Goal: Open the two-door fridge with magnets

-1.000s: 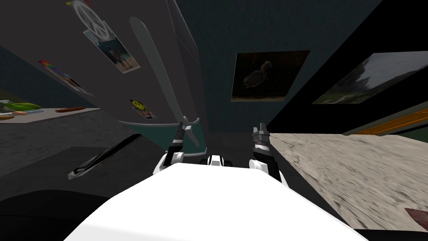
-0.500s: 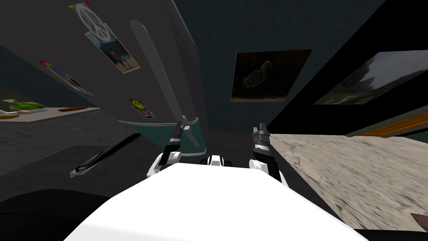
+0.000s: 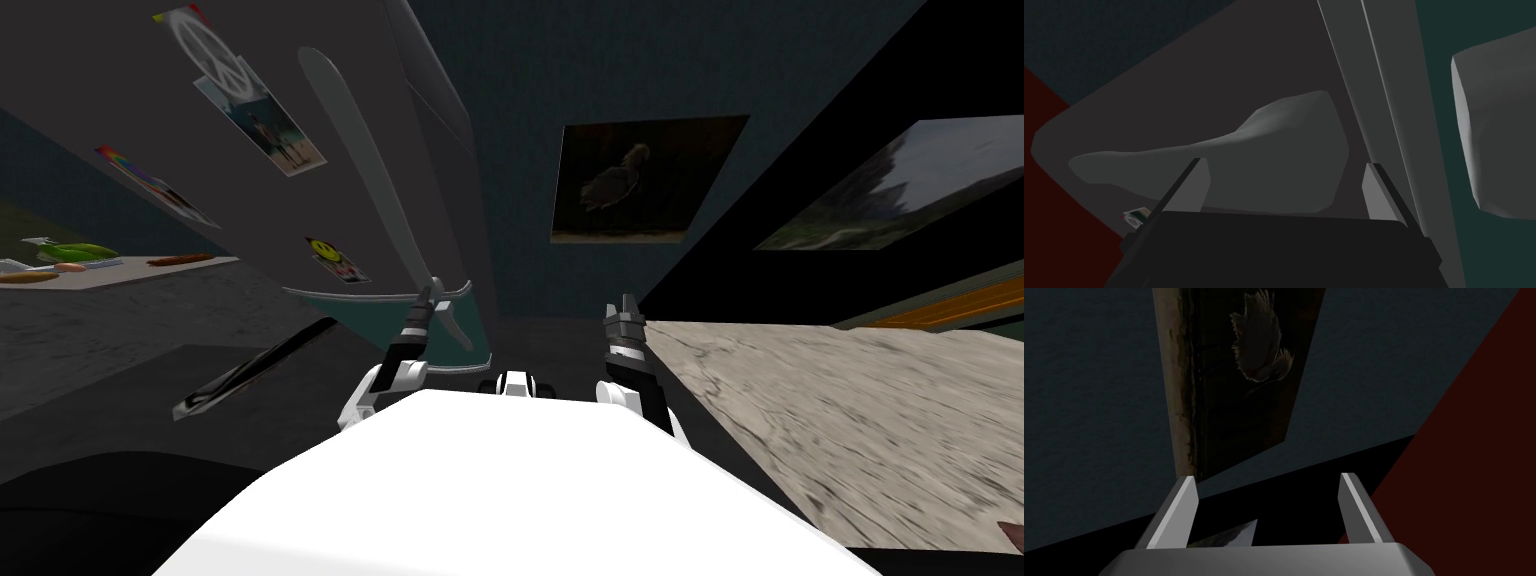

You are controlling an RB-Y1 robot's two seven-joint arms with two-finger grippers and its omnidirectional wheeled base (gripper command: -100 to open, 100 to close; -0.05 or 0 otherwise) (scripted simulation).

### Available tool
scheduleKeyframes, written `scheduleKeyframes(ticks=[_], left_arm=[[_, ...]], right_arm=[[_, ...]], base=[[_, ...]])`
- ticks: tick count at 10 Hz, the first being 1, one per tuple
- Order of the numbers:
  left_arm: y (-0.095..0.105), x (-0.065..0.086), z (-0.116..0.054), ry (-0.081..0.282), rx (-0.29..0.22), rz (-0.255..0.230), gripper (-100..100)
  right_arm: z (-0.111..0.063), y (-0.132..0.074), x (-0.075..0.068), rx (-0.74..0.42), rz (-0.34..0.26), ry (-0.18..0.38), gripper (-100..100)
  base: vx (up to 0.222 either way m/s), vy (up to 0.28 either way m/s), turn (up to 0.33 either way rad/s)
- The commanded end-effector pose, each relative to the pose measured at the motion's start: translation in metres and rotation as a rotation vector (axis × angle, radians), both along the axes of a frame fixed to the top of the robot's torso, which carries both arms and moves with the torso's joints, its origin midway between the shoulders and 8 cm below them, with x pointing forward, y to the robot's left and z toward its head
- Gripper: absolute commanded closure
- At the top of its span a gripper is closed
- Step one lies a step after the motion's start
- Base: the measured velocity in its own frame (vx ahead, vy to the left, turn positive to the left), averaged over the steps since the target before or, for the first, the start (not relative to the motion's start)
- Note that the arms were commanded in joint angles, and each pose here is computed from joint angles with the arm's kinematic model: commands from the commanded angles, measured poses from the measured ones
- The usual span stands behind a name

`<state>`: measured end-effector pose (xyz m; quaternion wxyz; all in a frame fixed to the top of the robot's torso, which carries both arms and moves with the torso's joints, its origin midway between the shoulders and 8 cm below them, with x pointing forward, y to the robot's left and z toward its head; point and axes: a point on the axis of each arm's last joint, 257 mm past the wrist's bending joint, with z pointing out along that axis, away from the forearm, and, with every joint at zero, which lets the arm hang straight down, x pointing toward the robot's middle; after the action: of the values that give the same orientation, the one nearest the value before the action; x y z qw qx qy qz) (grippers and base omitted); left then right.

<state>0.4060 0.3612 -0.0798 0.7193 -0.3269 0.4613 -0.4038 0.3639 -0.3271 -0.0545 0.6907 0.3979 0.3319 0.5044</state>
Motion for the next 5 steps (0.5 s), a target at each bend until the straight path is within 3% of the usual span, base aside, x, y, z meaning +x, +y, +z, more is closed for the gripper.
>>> scheduleKeyframes(ticks=[1,5], left_arm=[[0.0079,-0.0003,0.0031,0.04,0.014,0.019,-100],[0.0165,0.0004,0.0018,0.093,0.023,0.04,-100]], right_arm=[[0.0,0.0,0.0,0.0,0.0,0.0,0],[0.0,0.0,0.0,0.0,0.0,0.0,0]], base=[[0.017,-0.057,0.027],[0.012,-0.04,0.023]])
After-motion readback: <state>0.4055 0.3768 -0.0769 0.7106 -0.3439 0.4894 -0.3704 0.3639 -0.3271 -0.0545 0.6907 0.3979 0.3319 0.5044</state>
